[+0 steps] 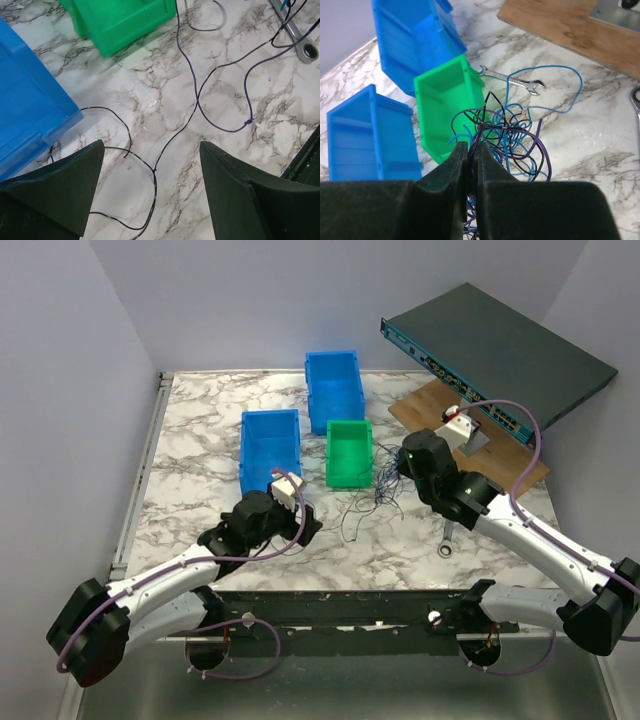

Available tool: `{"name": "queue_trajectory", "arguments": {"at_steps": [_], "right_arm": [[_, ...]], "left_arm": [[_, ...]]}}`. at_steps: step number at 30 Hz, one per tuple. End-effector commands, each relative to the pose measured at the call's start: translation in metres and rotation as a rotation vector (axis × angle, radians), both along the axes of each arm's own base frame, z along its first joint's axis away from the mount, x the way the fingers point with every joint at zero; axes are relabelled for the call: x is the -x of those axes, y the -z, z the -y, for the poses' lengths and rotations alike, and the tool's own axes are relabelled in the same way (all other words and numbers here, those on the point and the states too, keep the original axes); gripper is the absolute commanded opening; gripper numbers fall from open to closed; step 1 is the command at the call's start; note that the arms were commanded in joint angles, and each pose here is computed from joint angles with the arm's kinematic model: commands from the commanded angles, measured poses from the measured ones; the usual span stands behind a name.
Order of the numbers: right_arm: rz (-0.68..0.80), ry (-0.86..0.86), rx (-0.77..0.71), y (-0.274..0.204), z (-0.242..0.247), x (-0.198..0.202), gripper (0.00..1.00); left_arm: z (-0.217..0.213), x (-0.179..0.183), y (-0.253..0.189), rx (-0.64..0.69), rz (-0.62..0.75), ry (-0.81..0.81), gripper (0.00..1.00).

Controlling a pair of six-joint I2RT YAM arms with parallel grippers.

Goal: Untangle the cables

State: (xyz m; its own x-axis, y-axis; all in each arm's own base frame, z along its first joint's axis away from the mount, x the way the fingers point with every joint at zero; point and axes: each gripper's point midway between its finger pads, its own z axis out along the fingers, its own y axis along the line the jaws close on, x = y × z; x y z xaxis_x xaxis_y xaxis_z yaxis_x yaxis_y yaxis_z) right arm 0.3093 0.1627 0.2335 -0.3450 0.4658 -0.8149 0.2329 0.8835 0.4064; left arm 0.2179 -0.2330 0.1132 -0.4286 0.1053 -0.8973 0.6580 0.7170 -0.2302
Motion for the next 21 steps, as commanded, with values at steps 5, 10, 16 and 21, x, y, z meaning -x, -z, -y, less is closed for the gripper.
{"name": "queue_trajectory", "arguments": {"at_steps": [5, 10, 16, 21], "right_arm": [[0.016, -0.145, 0.022, -0.038, -0.018, 0.004, 0.03], [0.035, -0.185, -0.002, -0.056, -0.023, 0.007, 0.03], [0.064, -0.224, -0.038, -0.075, -0.026, 0.013, 0.03], [0.076, -0.169, -0.057, -0.082, -0.016, 0.014, 0.03]], "left_arm": [[0.031, 0.005, -0.010, 0.027, 0.021, 0.168, 0.78], [0.048, 0.005, 0.013, -0.084, -0.061, 0.215, 0.75], [0.061, 0.002, 0.036, -0.194, -0.131, 0.236, 0.75], [0.072, 0.015, 0.064, -0.268, -0.305, 0.324, 0.44]]}}
